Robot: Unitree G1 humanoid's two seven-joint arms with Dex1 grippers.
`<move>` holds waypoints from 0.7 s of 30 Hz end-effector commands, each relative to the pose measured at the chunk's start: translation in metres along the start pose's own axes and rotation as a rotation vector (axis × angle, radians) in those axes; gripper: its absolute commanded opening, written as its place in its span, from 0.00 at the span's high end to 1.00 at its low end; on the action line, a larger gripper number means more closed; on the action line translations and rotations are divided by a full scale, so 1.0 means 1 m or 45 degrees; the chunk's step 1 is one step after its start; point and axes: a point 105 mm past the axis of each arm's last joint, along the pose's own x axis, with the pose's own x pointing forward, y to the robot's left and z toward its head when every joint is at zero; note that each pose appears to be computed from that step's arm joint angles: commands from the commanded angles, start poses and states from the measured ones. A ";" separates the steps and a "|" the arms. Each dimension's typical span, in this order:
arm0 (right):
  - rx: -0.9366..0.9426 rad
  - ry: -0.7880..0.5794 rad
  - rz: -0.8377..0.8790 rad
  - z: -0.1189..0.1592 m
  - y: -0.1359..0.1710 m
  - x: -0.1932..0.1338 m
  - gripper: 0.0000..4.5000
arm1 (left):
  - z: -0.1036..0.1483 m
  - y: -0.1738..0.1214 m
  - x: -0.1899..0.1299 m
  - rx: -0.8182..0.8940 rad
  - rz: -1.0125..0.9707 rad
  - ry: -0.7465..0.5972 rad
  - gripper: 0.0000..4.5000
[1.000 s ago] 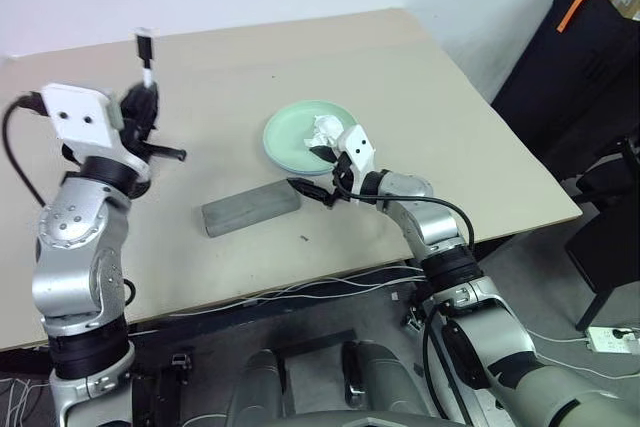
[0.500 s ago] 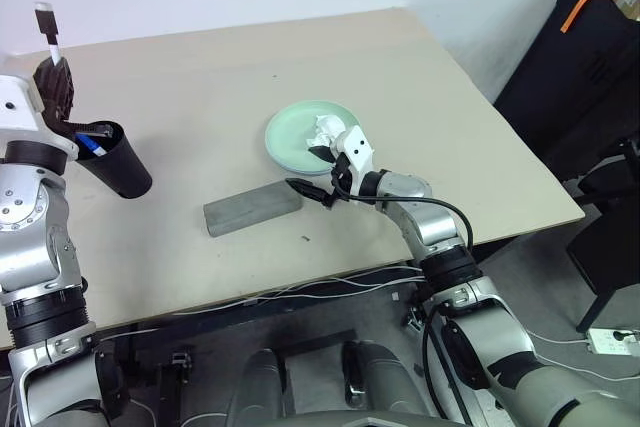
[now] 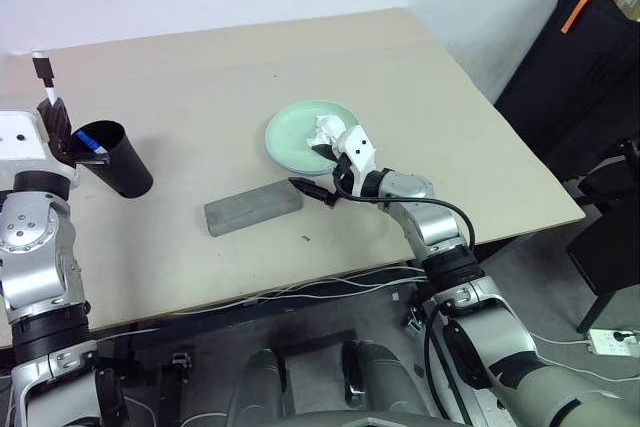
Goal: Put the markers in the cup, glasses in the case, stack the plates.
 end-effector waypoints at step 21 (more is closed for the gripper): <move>-0.107 -0.029 0.010 0.015 -0.004 -0.003 0.00 | -0.017 -0.005 -0.002 -0.072 0.024 0.000 0.47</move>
